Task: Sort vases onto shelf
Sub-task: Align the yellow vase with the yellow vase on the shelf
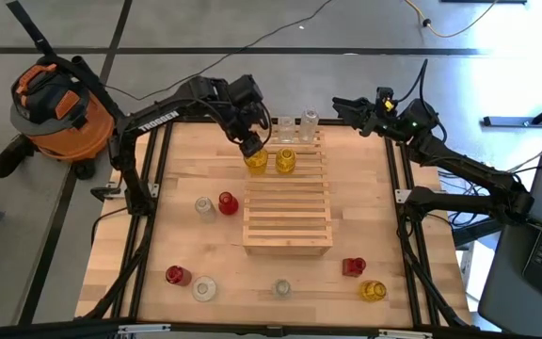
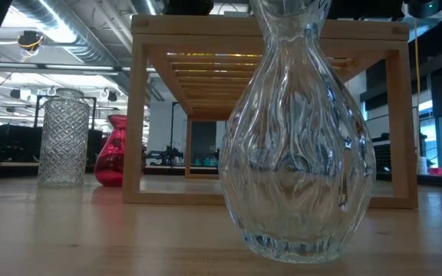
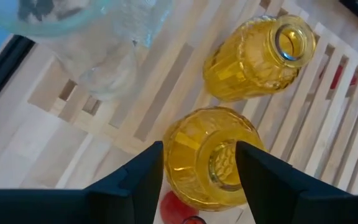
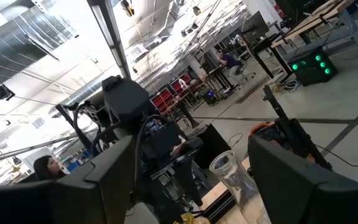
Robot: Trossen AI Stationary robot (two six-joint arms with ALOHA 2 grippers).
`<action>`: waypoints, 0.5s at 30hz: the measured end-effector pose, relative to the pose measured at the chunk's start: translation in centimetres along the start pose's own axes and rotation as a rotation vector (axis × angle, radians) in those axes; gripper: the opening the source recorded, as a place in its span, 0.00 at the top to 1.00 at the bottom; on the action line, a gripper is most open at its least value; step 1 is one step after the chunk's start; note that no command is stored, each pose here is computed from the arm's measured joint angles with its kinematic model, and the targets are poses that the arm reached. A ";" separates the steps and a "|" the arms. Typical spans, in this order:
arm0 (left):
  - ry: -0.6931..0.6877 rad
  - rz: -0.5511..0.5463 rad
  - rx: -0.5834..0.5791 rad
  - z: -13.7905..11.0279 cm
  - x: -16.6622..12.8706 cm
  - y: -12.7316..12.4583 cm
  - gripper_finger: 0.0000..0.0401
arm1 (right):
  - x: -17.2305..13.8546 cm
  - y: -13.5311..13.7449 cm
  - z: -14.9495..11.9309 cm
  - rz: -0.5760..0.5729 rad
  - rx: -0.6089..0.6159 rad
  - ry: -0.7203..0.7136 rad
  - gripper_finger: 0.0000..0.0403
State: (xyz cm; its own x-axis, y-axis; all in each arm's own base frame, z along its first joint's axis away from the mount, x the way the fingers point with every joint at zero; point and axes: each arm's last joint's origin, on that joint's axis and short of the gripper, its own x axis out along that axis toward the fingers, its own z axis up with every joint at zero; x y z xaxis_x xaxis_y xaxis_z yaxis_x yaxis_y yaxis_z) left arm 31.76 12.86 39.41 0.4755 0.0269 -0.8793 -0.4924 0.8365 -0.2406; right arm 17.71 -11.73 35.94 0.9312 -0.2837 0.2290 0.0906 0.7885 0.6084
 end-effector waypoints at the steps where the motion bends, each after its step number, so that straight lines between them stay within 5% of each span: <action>1: -0.006 -0.001 0.000 0.1 0.0 0.0 0.52 | 0.0 0.0 0.0 0.000 0.000 0.000 0.34; 9: 0.067 0.169 -0.025 -2.9 -4.7 0.7 0.53 | 0.0 0.0 0.0 0.009 0.029 0.007 0.34; 15: 0.147 0.167 -0.023 -3.4 -1.2 1.0 0.61 | 0.0 0.0 0.0 0.008 0.028 0.007 0.34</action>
State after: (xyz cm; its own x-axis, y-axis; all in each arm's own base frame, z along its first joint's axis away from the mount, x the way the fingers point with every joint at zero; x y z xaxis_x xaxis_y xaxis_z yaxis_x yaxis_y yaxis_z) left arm 28.26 11.77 38.80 0.2752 0.0821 -0.9579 -0.5728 0.8142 -0.0948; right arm 17.71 -11.68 35.96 0.9342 -0.2733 0.2293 0.0730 0.7755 0.6271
